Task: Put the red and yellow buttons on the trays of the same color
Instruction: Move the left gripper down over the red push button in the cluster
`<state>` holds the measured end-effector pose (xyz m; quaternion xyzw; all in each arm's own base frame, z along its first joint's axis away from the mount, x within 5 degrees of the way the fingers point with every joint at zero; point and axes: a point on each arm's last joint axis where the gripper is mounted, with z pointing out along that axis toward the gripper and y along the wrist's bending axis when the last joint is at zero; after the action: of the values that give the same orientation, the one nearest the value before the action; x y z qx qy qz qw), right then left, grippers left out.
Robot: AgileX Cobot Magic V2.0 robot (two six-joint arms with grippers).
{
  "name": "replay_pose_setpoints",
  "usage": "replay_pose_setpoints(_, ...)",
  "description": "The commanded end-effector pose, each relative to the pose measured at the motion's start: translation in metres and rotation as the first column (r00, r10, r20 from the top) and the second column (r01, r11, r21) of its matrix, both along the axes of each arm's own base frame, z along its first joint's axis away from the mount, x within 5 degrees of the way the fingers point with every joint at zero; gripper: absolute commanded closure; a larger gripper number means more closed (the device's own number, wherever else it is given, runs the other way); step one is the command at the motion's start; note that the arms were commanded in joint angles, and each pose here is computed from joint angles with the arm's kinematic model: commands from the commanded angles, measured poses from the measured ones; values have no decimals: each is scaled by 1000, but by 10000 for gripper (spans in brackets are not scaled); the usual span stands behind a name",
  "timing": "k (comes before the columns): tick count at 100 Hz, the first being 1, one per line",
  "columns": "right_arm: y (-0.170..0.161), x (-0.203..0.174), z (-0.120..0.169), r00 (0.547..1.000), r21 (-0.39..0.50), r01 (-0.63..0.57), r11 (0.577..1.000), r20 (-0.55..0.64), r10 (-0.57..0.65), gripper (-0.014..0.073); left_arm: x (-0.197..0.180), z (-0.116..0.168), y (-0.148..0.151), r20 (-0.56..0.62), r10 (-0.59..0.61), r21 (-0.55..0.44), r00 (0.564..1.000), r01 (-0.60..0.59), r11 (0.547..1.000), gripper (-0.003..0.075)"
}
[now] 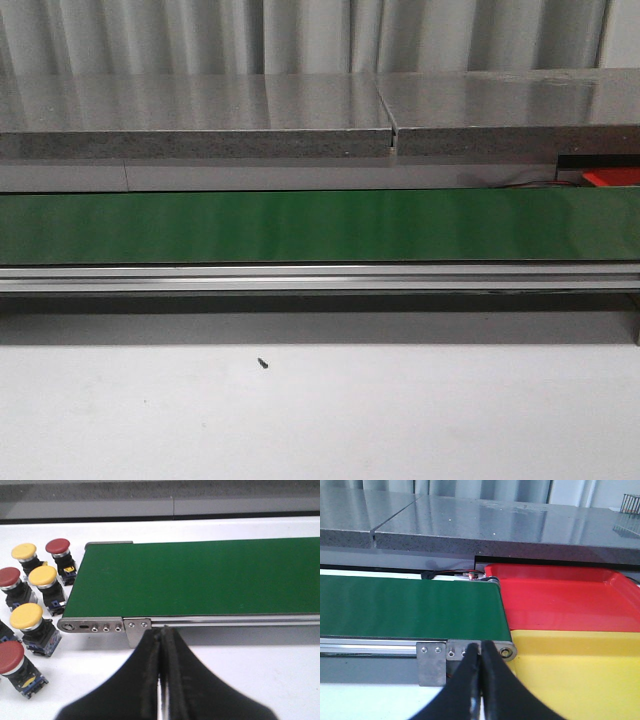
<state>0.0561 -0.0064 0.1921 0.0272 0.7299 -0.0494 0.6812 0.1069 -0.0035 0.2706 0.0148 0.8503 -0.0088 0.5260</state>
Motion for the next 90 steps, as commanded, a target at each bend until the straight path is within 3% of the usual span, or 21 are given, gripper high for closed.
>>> replay_pose_setpoints(1, 0, -1, 8, 996, -25, 3, 1000, 90, 0, 664, 17, 15, -2, 52, 0, -29, 999, 2, 1000, 700)
replay_pose_setpoints(8, 0, -1, 8, 996, -25, 3, 1000, 90, 0, 664, 25, 12, -3, 16, 1, -40, 1000, -1, 999, 603)
replay_pose_setpoints(25, 0, -1, 8, 996, -25, 3, 1000, 90, 0, 664, 39, 13, -3, -25, 2, -46, 1000, -3, 999, 206)
replay_pose_setpoints(30, 0, -1, 8, 996, -25, 3, 1000, 90, 0, 664, 43, 14, -3, -32, 2, -46, 999, -4, 999, 149)
replay_pose_setpoints(53, 0, -1, 8, 996, -25, 3, 1000, 90, 0, 664, 60, 29, -4, -38, 8, -54, 999, -10, 999, 154)
replay_pose_setpoints(61, 0, -1, 8, 996, -25, 3, 1000, 90, 0, 664, 66, 37, -4, -58, 44, -127, 997, -51, 991, 154)
replay_pose_setpoints(90, 0, -1, 8, 996, -25, 3, 1000, 90, 0, 664, 87, 55, 23, -284, 200, -175, 938, -255, 951, 155)
